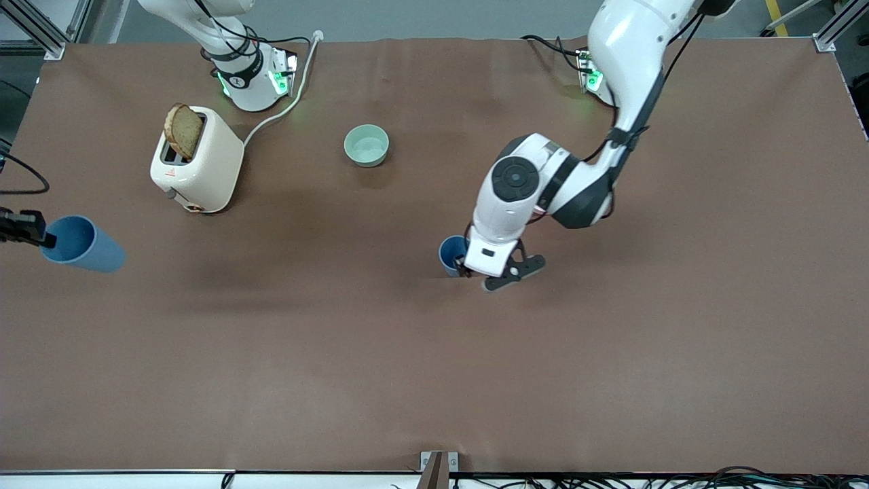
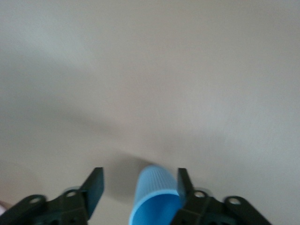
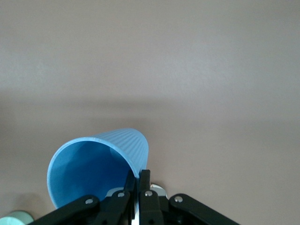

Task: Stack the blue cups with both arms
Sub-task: 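Set the cup down, open the left gripper and withdraw the left arm, then carry the held blue cup with the right gripper over the placed cup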

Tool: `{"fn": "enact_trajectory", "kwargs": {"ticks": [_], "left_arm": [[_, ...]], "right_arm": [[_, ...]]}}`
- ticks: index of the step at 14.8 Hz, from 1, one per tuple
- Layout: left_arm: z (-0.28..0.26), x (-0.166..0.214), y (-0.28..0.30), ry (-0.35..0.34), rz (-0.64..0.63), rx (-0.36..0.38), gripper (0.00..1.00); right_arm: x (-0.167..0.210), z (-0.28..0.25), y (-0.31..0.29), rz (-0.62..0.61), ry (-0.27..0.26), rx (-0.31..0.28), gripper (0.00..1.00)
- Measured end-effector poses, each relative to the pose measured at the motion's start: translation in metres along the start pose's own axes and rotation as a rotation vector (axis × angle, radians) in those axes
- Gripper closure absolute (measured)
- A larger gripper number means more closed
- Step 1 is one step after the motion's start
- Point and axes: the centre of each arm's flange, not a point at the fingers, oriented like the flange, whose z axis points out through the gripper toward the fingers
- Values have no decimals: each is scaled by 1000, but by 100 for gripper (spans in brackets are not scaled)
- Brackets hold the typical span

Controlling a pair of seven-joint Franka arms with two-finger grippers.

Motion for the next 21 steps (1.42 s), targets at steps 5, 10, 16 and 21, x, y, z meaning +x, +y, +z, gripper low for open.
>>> {"fn": "enact_trajectory", "kwargs": {"ticks": [5, 10, 16, 21], "left_arm": [[-189, 88, -84, 26, 137, 99, 0], [-296, 155, -208, 64, 283, 118, 0], [-351, 171, -299, 25, 482, 139, 0], [-359, 164, -333, -16, 496, 113, 0]], "right_arm": [[-36, -47, -5, 16, 12, 4, 95], [-51, -48, -6, 29, -4, 16, 95], [-39, -33, -92, 126, -21, 20, 95], [-26, -13, -241, 220, 41, 43, 95]]}}
